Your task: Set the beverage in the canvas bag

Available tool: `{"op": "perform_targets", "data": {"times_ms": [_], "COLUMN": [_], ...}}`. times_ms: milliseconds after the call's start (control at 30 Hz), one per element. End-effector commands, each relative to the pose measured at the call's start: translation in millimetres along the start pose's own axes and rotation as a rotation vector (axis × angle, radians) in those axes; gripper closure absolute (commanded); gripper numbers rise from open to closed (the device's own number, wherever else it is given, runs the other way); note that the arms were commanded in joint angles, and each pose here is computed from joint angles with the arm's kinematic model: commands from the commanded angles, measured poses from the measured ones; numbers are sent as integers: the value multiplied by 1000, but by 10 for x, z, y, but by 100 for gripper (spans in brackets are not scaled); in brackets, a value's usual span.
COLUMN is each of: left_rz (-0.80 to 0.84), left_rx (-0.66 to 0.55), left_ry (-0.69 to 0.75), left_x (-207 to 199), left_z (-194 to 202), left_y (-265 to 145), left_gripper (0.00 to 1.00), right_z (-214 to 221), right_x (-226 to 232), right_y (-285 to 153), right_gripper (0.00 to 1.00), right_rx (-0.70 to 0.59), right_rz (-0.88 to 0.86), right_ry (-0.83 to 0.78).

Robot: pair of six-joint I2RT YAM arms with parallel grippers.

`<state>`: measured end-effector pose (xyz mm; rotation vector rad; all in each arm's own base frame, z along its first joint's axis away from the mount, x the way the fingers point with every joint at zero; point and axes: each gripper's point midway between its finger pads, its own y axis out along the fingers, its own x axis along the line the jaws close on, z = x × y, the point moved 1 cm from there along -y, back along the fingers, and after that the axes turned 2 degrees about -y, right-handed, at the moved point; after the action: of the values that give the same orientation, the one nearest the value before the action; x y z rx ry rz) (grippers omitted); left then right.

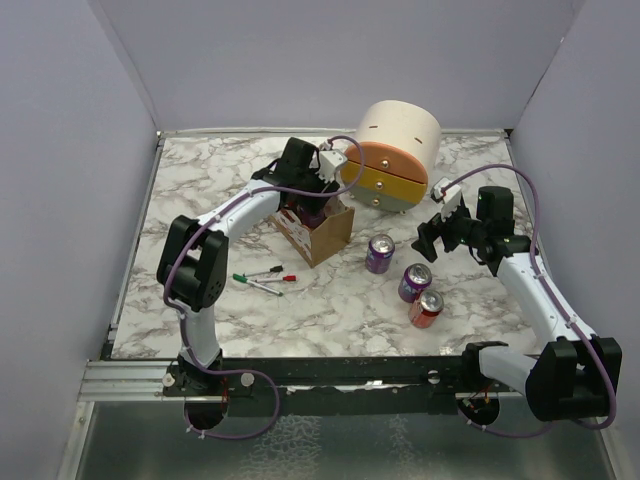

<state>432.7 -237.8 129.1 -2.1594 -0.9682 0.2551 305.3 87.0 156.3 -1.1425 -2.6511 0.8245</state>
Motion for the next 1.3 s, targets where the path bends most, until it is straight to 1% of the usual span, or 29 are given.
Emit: {"op": "perform_targets", "data": {"times_ms": [0,133,267,467,567,667,767,900,1000,1033,1133,1267], "left_rz": [-9,-28,-42,-62,-44,93,247,434,529,547,566,554], "left_rx": [-39,-81,-129,-205,-284,-360,-365,-317,-253,-236,-208,-160], "left_ry": [6,13,29,47,36,58,126,336,477,497,530,551], "left_x": [18,56,84,98,29,-254,-578,-1150,-1529,-1610,-1808,-1973], "left_z": [-150,-304,-481,-704,-829,-884,-873,-742,-574,-537,-501,-471], "left_y": [-146,-290,-492,-850,-1098,-1291,-1425,-1491,-1396,-1351,-1168,-852], "left_gripper": [29,18,13,10,11,12,12,12,12,12,12,11], "right_z": [20,15,12,5,-8,-42,-101,-122,-88,-83,-40,11], "right_x": [-46,-44,-46,-45,-48,-46,-55,-154,-263,-315,-457,-558], "right_y": [-4,-2,-6,-14,-19,-38,-64,-96,-120,-135,-188,-244], "right_gripper": [0,0,0,0,0,0,0,0,0,0,0,0], "right_rx": [2,1,1,-3,-5,-15,-34,-31,-13,-9,9,18], "right_rz": [23,20,22,24,26,29,39,104,169,197,269,312], "right_ry": [-15,-14,-15,-18,-19,-16,-12,8,15,21,40,70]}}
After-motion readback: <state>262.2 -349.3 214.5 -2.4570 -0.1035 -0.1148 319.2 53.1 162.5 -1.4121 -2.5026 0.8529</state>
